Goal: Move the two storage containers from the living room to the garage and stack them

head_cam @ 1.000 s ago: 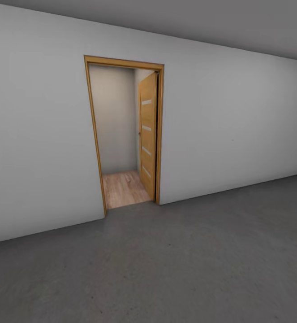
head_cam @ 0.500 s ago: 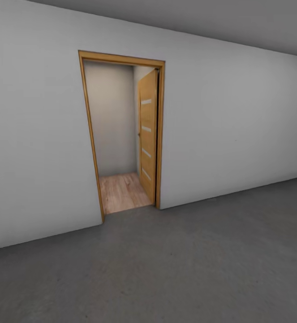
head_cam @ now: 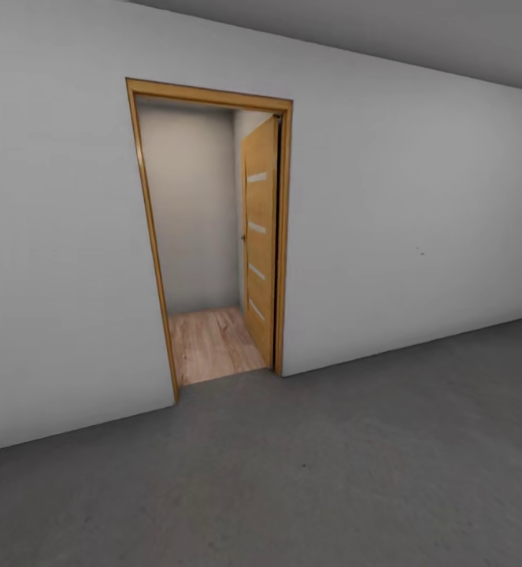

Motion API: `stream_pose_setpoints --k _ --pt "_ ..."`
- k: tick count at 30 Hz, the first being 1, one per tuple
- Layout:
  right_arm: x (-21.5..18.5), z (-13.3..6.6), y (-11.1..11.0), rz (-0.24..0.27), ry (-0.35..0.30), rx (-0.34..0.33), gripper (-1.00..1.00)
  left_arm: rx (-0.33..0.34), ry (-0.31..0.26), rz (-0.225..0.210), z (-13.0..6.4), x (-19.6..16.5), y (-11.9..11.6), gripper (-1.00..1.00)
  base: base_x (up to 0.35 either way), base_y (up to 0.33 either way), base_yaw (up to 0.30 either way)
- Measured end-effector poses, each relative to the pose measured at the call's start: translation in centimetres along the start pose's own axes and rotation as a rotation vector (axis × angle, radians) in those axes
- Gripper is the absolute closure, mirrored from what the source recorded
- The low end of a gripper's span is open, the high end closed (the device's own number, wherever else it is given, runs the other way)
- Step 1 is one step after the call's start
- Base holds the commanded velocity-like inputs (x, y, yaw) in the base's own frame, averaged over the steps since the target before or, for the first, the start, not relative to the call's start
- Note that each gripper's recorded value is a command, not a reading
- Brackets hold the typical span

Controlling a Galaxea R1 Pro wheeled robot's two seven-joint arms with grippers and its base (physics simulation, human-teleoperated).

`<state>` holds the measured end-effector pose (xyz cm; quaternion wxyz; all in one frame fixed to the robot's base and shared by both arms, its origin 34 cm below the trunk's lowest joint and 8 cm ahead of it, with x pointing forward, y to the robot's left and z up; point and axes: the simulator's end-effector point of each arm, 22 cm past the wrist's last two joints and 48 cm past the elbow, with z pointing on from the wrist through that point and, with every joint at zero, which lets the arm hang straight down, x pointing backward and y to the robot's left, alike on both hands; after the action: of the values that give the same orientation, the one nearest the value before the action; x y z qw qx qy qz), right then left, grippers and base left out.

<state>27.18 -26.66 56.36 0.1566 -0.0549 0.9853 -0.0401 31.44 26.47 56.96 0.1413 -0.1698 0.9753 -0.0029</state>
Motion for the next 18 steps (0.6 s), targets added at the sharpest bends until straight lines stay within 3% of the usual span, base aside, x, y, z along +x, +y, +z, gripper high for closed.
stream_pose_setpoints --k 18 --pt "0.05 -0.01 0.12 0.001 0.002 -0.002 -1.0 0.001 -0.001 0.0 0.0 0.02 -0.11 -1.0 0.326 0.0 0.0"
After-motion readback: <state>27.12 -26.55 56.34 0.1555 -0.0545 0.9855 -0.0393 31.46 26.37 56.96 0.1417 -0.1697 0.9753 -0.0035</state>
